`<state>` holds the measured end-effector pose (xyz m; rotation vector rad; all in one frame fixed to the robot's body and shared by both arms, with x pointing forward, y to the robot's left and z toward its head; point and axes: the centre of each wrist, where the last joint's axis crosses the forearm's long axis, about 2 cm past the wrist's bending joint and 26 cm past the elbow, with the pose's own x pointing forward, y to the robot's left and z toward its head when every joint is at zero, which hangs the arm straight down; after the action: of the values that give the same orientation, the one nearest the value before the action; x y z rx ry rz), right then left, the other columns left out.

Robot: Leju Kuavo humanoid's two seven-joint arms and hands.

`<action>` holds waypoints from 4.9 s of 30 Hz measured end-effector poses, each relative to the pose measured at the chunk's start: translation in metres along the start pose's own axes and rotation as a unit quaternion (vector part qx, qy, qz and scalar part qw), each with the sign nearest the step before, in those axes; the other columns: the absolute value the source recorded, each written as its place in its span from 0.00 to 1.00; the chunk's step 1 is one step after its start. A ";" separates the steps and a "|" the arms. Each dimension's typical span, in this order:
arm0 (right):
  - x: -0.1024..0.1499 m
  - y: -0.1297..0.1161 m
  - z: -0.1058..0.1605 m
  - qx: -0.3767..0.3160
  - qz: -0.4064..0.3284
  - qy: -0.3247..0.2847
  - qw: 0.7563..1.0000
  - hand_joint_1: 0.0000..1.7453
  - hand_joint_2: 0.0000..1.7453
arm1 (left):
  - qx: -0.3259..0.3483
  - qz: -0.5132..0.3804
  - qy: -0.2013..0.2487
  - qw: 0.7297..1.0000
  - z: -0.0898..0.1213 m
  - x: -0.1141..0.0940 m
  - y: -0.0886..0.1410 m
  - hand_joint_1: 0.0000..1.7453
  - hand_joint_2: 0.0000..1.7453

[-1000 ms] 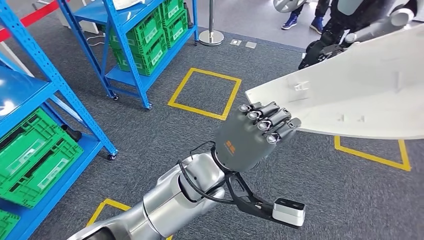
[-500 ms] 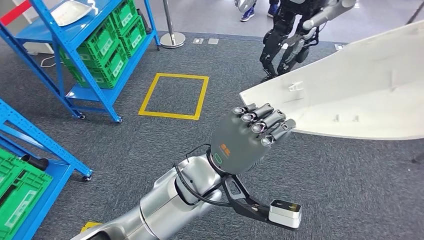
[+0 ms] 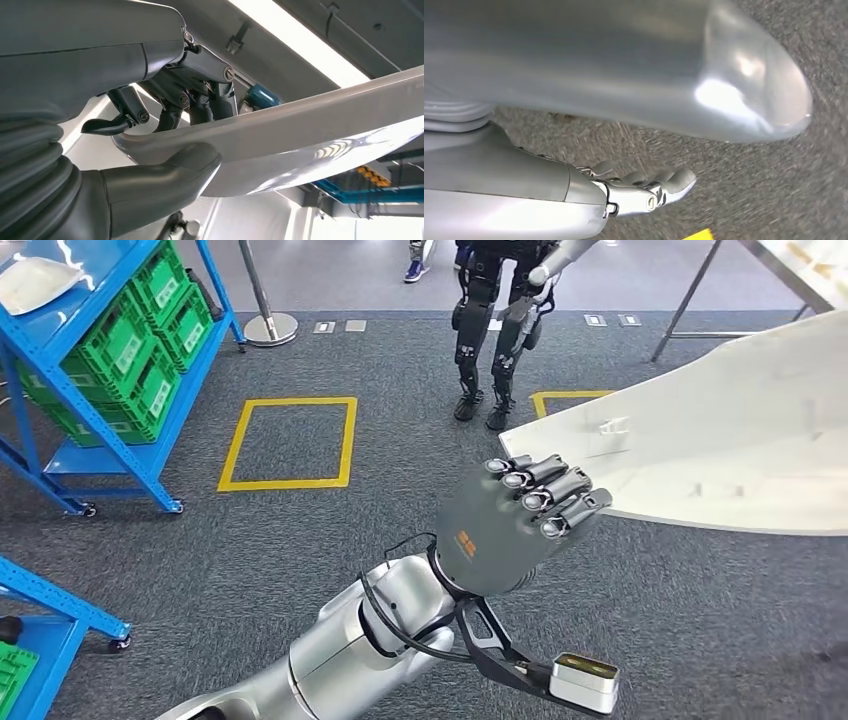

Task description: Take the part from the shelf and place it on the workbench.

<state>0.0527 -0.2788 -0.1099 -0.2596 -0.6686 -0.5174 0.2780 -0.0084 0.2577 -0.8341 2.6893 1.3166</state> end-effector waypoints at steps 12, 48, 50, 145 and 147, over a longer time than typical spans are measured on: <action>-0.003 0.000 0.002 0.001 0.001 0.012 1.000 0.00 0.00 | 0.006 0.005 0.007 1.000 0.003 0.003 -0.002 1.00 1.00; 0.001 -0.011 -0.003 -0.021 -0.014 -0.006 1.000 0.00 0.00 | -0.010 0.032 0.007 0.999 0.010 0.003 -0.009 1.00 1.00; 0.000 -0.013 -0.002 -0.023 -0.015 -0.001 1.000 0.00 0.00 | -0.016 0.033 0.008 0.999 0.011 0.002 -0.010 1.00 1.00; -0.001 -0.004 0.000 -0.022 -0.013 0.033 0.999 0.00 0.00 | -0.052 0.077 -0.020 0.995 0.002 0.017 -0.008 1.00 1.00; 0.000 -0.004 -0.001 -0.023 -0.013 0.033 0.999 0.00 0.00 | -0.052 0.078 -0.020 0.995 0.001 0.017 -0.008 1.00 1.00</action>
<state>0.0509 -0.2830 -0.1102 -0.2753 -0.5983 -0.5647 0.2671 -0.0190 0.2467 -0.6093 2.7231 1.4991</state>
